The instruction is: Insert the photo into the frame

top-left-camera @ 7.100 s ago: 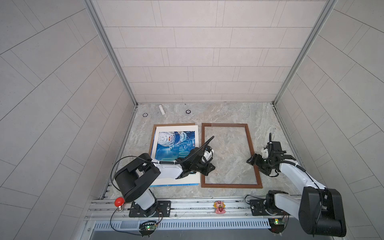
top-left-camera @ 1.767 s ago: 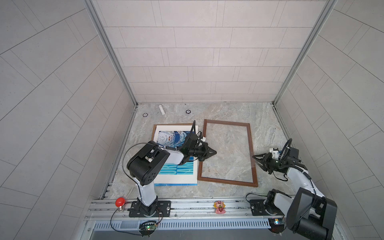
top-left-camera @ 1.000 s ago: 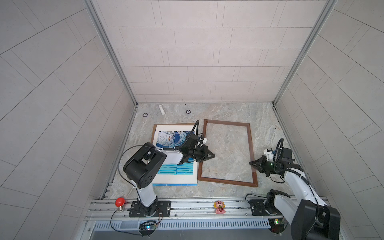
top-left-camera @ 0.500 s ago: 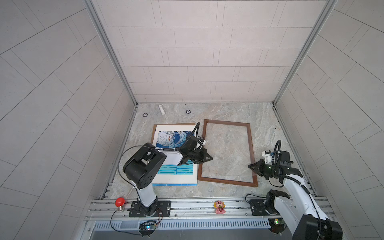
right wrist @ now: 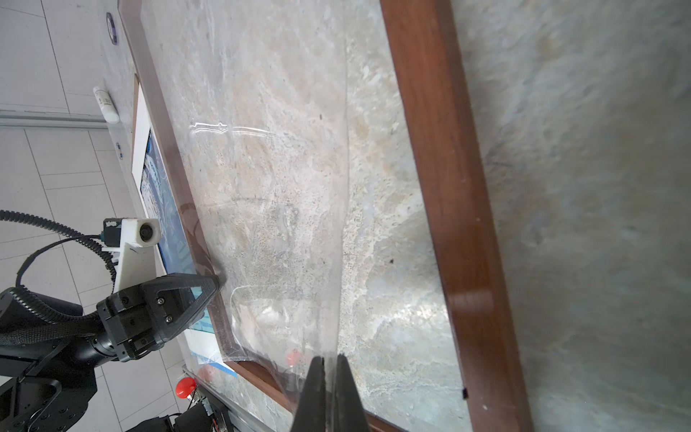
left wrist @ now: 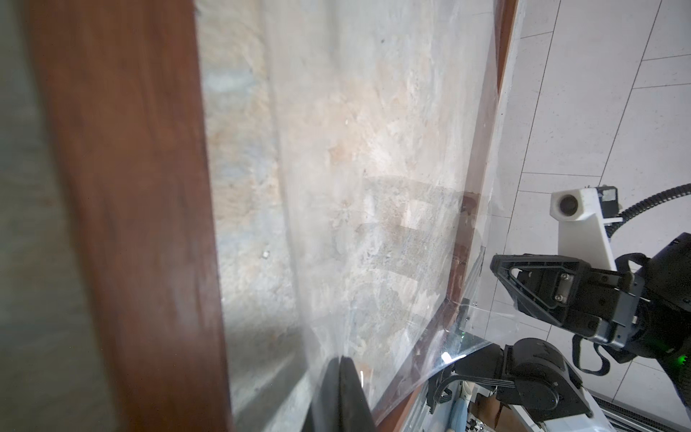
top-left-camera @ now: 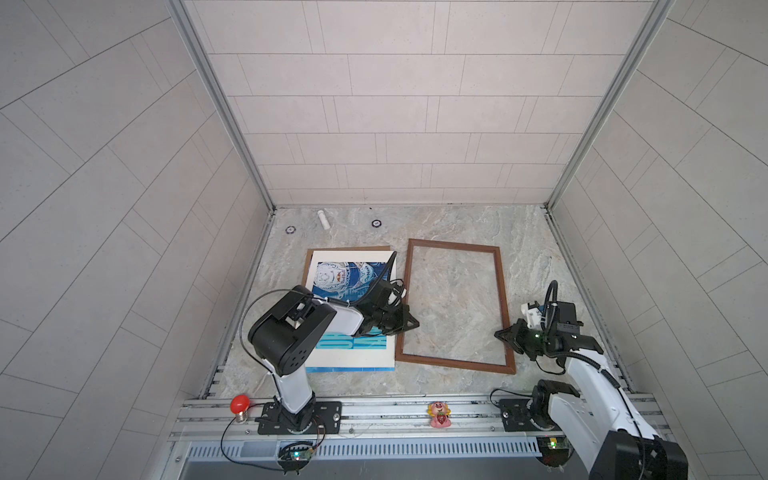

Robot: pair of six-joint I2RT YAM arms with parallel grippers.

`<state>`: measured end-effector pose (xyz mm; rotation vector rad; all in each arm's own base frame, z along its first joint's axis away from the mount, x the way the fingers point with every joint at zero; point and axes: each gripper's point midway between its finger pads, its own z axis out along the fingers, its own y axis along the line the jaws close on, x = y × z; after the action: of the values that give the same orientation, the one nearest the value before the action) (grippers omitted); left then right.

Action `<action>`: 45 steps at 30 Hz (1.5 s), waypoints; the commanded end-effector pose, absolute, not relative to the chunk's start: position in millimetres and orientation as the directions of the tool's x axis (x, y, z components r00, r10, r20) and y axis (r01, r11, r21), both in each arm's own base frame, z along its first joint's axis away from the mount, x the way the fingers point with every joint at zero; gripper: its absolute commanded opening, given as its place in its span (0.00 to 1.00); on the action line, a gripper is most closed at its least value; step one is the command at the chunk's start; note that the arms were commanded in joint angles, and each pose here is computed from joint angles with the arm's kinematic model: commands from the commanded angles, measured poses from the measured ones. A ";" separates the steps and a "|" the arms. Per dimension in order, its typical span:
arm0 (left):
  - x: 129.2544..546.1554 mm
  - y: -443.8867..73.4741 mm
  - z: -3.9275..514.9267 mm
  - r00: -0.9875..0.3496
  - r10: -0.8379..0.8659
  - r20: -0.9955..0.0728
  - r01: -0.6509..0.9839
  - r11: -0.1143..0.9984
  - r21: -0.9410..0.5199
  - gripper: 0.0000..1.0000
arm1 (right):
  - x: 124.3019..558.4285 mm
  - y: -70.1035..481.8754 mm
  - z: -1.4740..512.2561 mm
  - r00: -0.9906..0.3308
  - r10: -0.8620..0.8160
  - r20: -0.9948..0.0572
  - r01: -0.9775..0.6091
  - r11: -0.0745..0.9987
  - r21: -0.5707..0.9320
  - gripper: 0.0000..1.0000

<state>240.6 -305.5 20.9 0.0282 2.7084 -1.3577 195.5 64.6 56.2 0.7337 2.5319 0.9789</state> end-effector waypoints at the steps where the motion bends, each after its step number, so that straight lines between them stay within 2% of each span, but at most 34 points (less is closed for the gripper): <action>1: 245.0 -307.7 16.6 -0.990 -0.031 -0.135 0.090 0.597 -0.798 0.00 | 192.1 63.7 51.6 -0.813 0.570 -0.120 0.351 0.643 0.680 0.00; 21: 246.1 -307.9 7.7 -0.989 -0.128 -0.080 -0.002 0.540 -0.842 0.00 | 201.0 59.2 60.1 -0.816 0.544 -0.195 0.308 0.696 0.649 0.00; 45: 237.6 -310.3 12.6 -0.992 -0.101 -0.077 0.012 0.530 -0.848 0.00 | 206.3 54.6 65.6 -0.817 0.533 -0.221 0.299 0.719 0.628 0.00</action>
<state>243.3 -312.2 15.3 -0.0887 2.6408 -1.4706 202.1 57.4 59.3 0.6734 2.5473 0.8615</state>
